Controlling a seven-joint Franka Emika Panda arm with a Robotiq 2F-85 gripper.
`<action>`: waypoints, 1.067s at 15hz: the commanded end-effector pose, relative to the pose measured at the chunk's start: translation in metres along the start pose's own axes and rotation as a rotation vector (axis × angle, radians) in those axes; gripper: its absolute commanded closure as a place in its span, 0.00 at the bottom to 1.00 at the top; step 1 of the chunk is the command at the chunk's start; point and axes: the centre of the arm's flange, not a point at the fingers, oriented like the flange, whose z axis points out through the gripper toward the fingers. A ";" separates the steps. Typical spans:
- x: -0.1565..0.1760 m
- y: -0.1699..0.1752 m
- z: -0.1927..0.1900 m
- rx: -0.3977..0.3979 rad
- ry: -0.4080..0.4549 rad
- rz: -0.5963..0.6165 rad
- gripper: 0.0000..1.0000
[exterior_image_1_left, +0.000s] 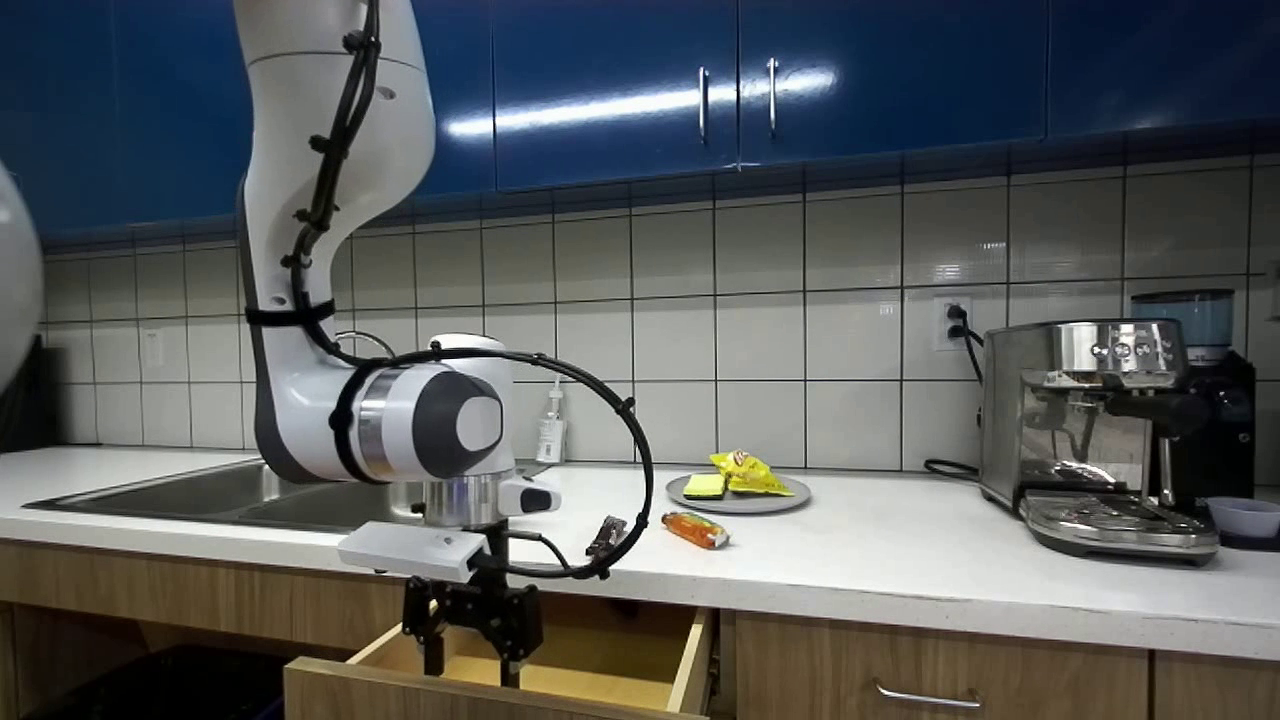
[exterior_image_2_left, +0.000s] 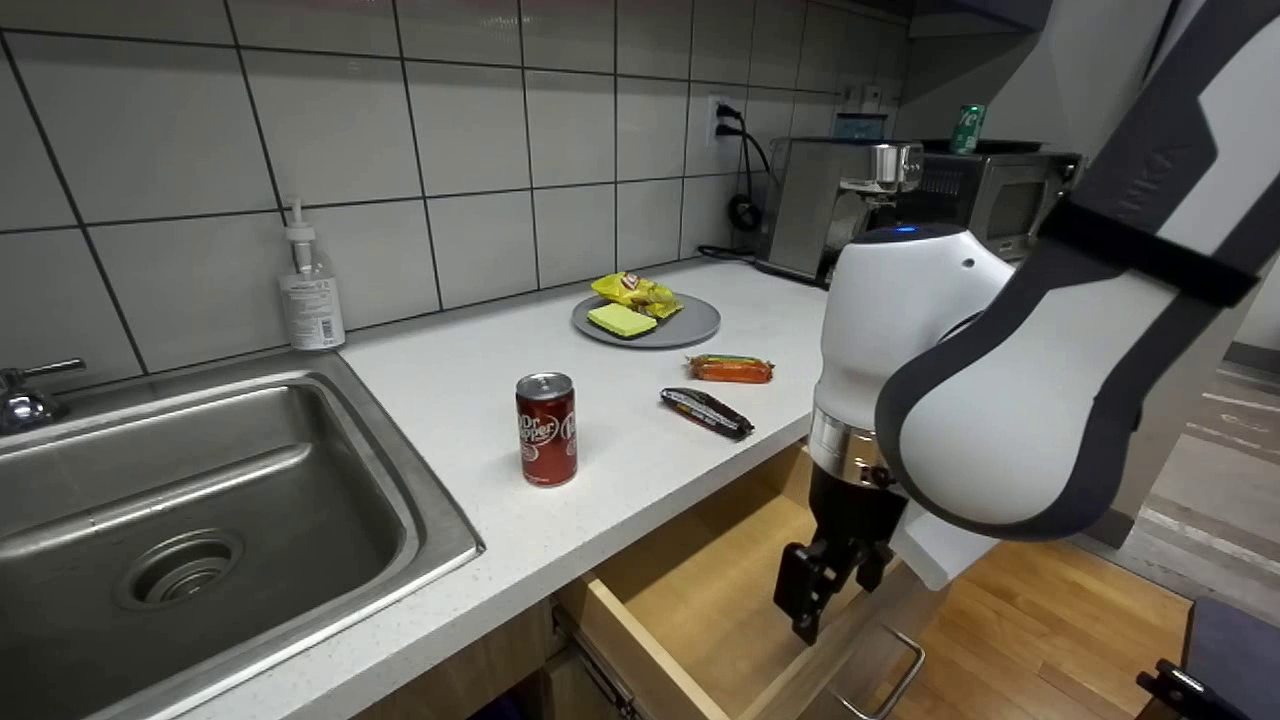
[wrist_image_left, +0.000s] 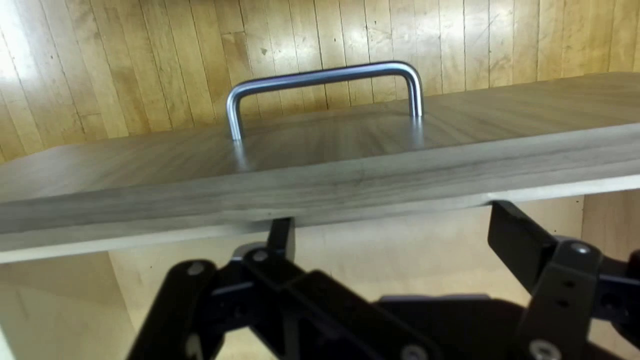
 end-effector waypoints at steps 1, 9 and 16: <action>-0.031 0.000 -0.018 -0.002 0.001 0.032 0.00; -0.052 0.003 -0.022 -0.002 -0.013 0.044 0.00; -0.060 0.004 -0.026 -0.001 -0.016 0.049 0.00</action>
